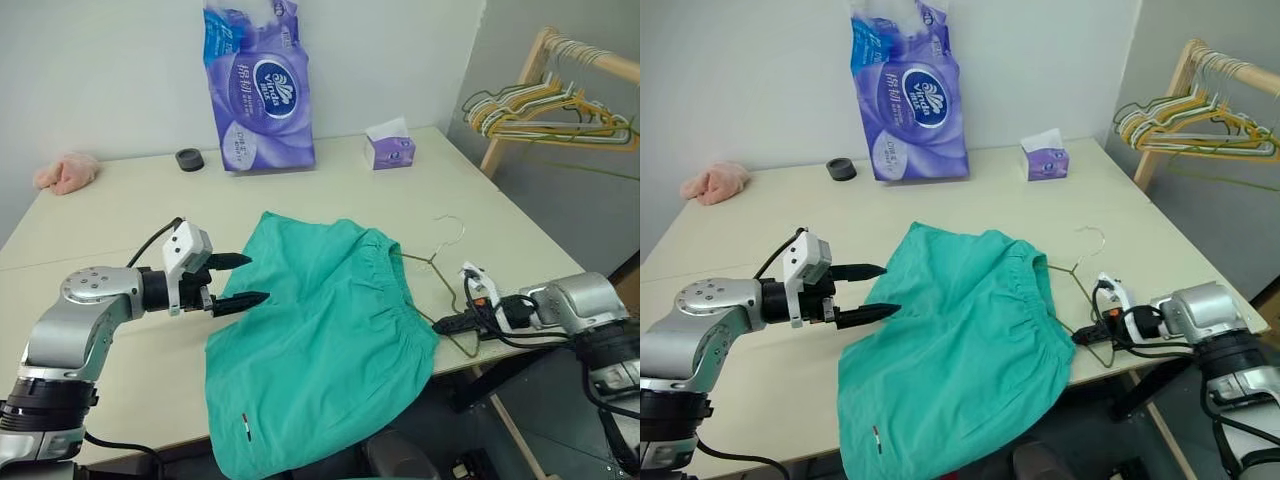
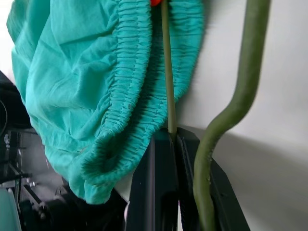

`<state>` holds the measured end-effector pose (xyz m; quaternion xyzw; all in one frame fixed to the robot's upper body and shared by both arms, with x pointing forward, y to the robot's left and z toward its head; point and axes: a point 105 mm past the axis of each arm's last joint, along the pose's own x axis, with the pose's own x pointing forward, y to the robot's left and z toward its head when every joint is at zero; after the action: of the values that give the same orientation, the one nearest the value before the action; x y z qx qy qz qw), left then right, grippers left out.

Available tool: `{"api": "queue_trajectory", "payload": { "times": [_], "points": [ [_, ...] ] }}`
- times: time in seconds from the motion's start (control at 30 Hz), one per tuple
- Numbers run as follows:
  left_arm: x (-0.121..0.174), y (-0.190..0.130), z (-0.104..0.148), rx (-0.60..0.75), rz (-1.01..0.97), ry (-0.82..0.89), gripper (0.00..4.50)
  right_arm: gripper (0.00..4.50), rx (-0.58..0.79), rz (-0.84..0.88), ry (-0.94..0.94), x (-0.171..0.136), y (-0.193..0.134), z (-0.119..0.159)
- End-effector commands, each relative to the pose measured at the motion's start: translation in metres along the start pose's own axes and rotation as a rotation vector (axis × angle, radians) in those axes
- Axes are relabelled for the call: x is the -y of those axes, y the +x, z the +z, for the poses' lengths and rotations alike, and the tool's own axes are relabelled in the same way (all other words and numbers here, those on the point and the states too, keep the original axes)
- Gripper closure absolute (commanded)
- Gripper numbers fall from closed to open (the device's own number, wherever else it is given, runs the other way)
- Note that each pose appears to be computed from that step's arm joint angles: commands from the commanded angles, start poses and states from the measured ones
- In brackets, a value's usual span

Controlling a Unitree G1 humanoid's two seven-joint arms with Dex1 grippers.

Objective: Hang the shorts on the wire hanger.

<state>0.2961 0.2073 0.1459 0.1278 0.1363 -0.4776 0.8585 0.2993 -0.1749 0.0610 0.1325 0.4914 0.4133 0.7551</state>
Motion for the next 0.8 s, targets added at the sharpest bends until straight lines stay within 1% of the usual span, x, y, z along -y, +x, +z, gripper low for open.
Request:
{"api": "queue_trajectory", "payload": {
  "times": [0.03, 0.17, 0.2, 0.33, 0.4, 0.47, 0.57, 0.8],
  "points": [
    [-0.005, -0.007, 0.013, 0.041, 0.051, 0.047, 0.03, 4.50, 0.097, -0.021, -0.083, -0.009, -0.013, 0.030],
    [-0.016, -0.010, 0.017, 0.073, 0.124, 0.045, 0.03, 4.50, 0.157, -0.056, -0.128, -0.011, -0.020, 0.047],
    [-0.020, -0.011, 0.019, 0.087, 0.147, 0.042, 0.03, 4.50, 0.145, -0.064, -0.115, -0.009, -0.019, 0.045],
    [-0.027, -0.012, 0.023, 0.110, 0.184, 0.047, 0.03, 4.50, 0.001, -0.103, -0.099, 0.005, -0.012, 0.012],
    [-0.026, -0.012, 0.024, 0.113, 0.182, 0.047, 0.03, 4.50, -0.029, -0.105, -0.091, 0.007, -0.012, 0.004],
    [-0.025, -0.013, 0.024, 0.111, 0.175, 0.047, 0.03, 4.50, -0.038, -0.103, -0.081, 0.008, -0.011, 0.002],
    [-0.020, -0.012, 0.021, 0.097, 0.144, 0.050, 0.03, 4.50, -0.027, -0.085, -0.062, 0.006, -0.007, 0.011],
    [-0.019, -0.009, 0.023, 0.097, 0.134, 0.057, 0.03, 4.50, 0.063, -0.048, 0.054, -0.001, 0.006, 0.046]
  ]
}}
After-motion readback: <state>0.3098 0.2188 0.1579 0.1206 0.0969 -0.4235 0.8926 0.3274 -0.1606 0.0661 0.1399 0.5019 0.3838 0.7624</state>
